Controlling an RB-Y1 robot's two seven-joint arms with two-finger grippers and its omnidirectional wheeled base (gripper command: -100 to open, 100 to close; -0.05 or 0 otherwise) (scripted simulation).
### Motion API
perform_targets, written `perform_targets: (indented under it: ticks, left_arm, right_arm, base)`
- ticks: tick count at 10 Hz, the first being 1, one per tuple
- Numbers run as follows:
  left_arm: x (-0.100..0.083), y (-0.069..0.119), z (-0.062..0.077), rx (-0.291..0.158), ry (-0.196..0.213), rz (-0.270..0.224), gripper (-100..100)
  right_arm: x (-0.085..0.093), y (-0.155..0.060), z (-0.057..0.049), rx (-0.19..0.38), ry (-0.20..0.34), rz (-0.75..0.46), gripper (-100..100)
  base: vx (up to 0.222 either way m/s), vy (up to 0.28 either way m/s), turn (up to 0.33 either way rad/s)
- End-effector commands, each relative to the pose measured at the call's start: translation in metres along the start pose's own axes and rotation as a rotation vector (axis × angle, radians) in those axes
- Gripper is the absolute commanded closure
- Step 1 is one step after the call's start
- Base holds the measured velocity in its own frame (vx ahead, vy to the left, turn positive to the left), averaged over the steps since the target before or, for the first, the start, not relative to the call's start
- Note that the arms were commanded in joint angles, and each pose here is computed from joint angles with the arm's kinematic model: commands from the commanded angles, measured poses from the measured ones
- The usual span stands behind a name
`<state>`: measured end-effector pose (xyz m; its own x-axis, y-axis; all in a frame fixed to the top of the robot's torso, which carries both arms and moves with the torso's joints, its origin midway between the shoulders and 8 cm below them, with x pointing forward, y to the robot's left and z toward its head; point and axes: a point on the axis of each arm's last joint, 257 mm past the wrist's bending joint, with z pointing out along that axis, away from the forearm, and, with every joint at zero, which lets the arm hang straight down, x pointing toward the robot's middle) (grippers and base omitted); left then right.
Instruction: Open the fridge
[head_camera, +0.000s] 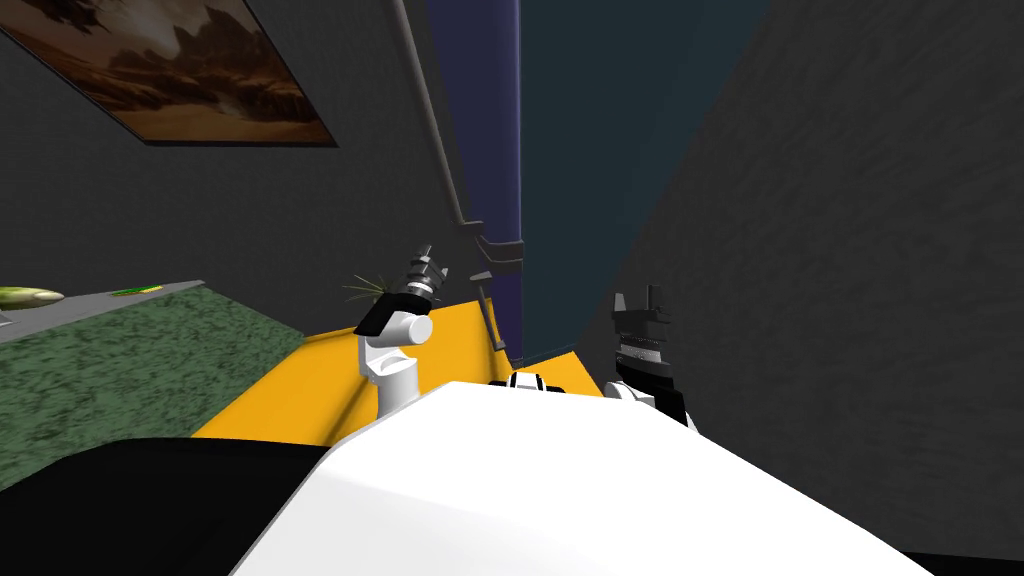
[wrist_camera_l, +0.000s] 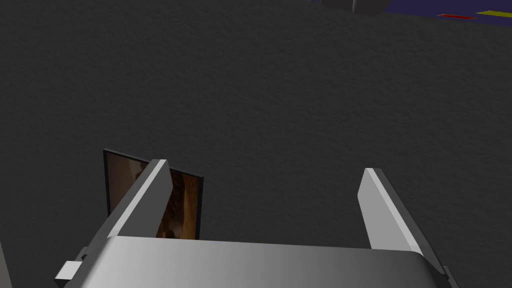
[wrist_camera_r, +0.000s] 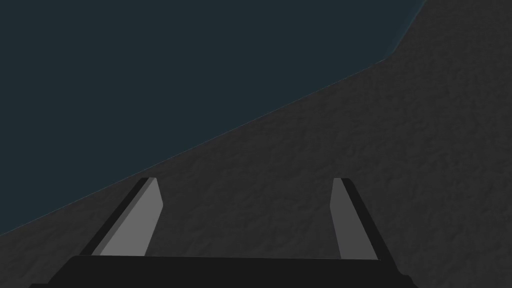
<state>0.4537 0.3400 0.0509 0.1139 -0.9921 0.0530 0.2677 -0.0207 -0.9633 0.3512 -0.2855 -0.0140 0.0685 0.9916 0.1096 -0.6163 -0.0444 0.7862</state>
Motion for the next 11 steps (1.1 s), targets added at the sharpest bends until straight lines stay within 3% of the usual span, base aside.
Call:
perform_targets:
  ticks: [1,6,8,11]
  left_arm:
    - [0.003,-0.001,0.003,-0.031,0.011,-0.016,-100]
    - [0.009,-0.005,0.003,-0.074,0.034,-0.02,-100]
    - [0.015,-0.018,0.001,-0.072,0.051,-0.012,-100]
    - [0.026,-0.046,-0.008,-0.034,0.078,0.013,-100]
  right_arm:
    - [0.0,0.0,0.0,0.0,0.0,0.0,0]
    - [0.0,0.0,0.0,0.0,0.0,0.0,0]
    - [0.0,0.0,0.0,0.0,0.0,0.0,0]
    - [0.0,0.0,0.0,0.0,0.0,0.0,0]
  base:
    - [0.092,-0.134,0.177]
    - [0.069,-0.101,0.081]
    - [0.061,-0.09,0.107]
    - [0.053,-0.089,0.086]
